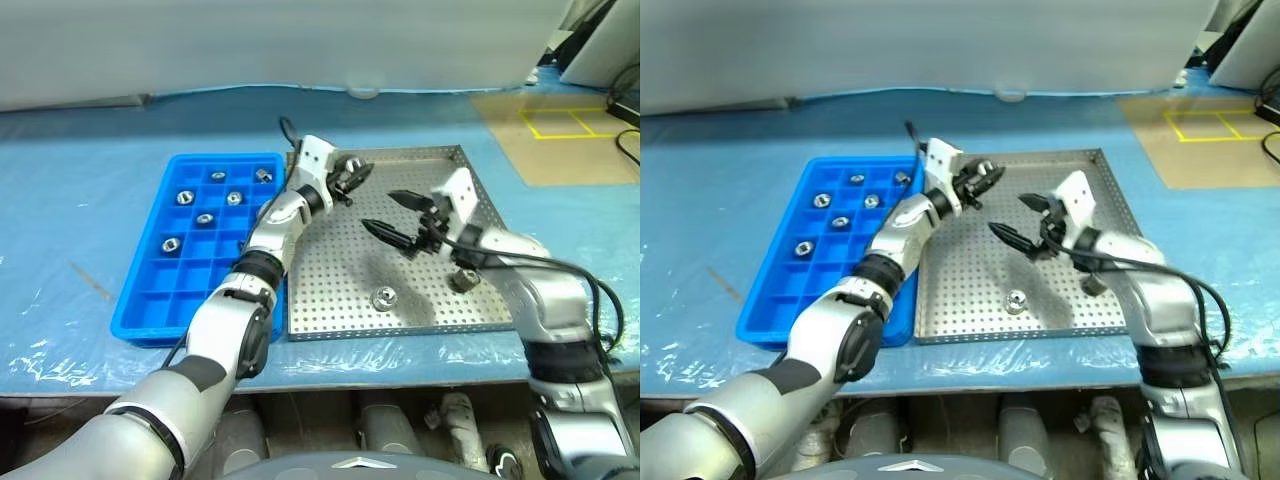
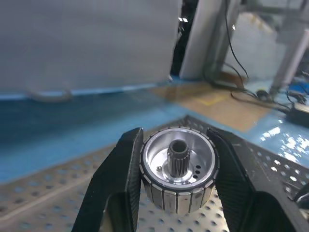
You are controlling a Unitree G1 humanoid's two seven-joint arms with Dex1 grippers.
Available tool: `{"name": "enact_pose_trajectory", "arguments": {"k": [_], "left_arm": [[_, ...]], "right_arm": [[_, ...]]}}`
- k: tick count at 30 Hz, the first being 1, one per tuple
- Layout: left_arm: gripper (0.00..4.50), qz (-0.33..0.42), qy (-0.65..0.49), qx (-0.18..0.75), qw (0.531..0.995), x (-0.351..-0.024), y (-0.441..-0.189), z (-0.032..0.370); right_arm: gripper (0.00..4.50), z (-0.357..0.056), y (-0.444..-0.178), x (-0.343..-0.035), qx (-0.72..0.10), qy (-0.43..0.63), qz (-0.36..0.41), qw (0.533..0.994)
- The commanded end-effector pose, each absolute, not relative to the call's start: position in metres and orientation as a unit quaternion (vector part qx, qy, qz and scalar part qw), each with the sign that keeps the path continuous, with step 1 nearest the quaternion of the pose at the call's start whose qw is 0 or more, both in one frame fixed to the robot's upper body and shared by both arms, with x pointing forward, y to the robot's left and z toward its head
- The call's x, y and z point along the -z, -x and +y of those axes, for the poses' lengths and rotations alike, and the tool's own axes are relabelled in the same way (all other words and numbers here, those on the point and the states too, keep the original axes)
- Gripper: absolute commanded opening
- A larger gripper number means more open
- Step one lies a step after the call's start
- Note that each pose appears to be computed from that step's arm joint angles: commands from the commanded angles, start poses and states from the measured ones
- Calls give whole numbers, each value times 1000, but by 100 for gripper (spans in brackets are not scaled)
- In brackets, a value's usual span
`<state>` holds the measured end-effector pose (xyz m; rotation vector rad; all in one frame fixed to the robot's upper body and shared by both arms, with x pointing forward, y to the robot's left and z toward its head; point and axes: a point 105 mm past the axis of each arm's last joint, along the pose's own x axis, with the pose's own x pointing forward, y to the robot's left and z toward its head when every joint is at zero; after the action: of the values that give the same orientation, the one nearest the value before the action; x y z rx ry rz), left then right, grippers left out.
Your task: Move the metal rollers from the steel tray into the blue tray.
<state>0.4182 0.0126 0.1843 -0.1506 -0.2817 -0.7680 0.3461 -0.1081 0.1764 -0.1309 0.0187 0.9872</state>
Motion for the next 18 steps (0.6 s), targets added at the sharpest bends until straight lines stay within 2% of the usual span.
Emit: {"name": "enact_pose_trajectory", "arguments": {"k": [1, 6, 13, 18], "left_arm": [[185, -164, 61, 340, 924, -191, -402, 36], [185, -166, 39, 276, 946, -183, -367, 78], [185, -146, 2, 154, 977, -174, -326, 140], [185, -134, -4, 115, 984, -170, -303, 156]], "right_arm": [[450, -81, -353, -177, -537, 69, -1, 841], [450, -40, -357, -171, -616, 66, 3, 785], [450, -5, -356, -164, -679, 71, 10, 730], [450, 8, -352, -158, -703, 76, 14, 707]]}}
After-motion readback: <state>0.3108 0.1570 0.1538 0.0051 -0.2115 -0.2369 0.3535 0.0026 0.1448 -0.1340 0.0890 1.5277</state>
